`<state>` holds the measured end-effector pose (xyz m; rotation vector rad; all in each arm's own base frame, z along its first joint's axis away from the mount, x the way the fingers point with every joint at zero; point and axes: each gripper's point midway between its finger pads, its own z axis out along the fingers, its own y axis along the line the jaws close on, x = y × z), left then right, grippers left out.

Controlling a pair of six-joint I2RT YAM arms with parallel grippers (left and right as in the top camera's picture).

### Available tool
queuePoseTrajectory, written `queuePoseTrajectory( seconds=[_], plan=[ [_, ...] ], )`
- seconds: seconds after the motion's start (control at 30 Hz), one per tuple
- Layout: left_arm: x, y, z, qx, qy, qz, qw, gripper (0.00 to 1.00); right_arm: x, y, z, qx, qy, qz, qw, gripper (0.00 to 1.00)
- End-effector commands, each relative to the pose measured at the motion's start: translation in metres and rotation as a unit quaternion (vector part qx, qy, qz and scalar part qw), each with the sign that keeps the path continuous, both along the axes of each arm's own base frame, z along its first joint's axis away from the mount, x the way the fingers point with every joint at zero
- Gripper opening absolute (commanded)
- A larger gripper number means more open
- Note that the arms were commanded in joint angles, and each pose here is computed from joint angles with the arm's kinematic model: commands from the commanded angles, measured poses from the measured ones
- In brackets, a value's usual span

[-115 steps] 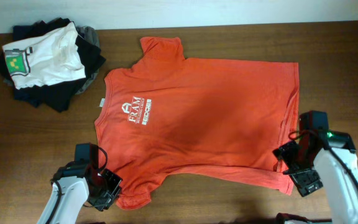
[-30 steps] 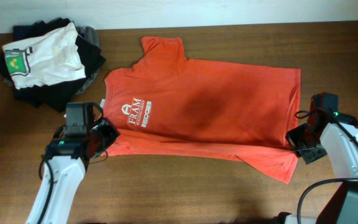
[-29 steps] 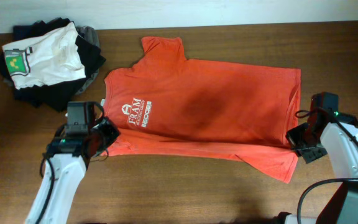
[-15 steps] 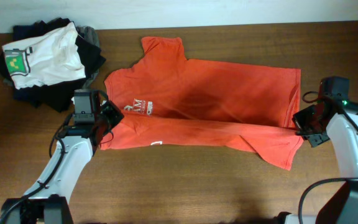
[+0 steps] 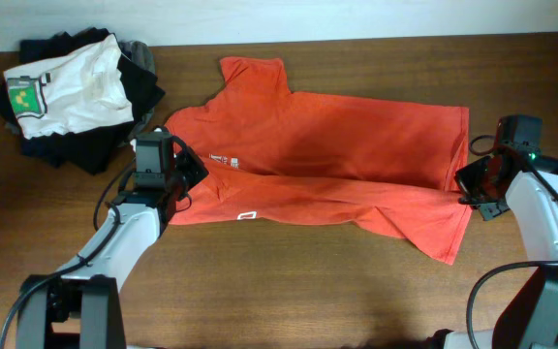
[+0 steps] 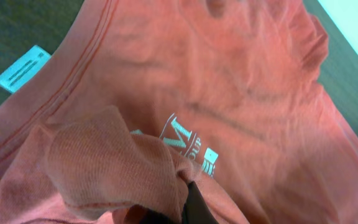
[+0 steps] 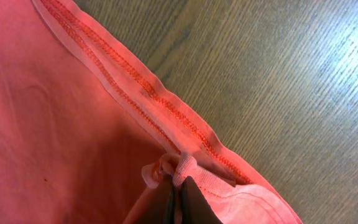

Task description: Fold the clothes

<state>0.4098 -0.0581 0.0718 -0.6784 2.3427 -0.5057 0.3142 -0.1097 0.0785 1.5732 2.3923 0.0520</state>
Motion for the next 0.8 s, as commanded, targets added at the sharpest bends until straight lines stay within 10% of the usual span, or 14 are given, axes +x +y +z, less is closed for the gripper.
queuePoseTrajectory(
  seconds=[0.0, 0.2, 0.3, 0.43, 0.77],
  plan=[
    [0.011, 0.001, 0.003, 0.007, -0.017, -0.001, 1.000, 0.01, 0.004, -0.008, 0.006, -0.016, -0.007, -0.006, 1.000, 0.07],
    [0.021, 0.000, -0.010, 0.006, -0.023, -0.001, 1.000, 0.02, 0.006, -0.009, 0.006, -0.017, -0.010, -0.006, 1.000, 0.11],
    [0.024, -0.001, -0.015, 0.006, -0.024, -0.001, 1.000, 0.43, 0.008, -0.009, 0.007, -0.023, -0.012, 0.013, 1.000, 0.23],
    [0.031, -0.003, 0.001, 0.032, -0.056, -0.038, 0.997, 0.99, 0.011, -0.010, 0.020, -0.044, -0.003, 0.087, 0.995, 0.98],
    [-0.037, -0.001, 0.038, 0.077, 0.028, -0.103, 0.991, 0.98, -0.005, 0.050, 0.063, 0.058, 0.027, 0.255, 0.965, 0.99]
  ],
)
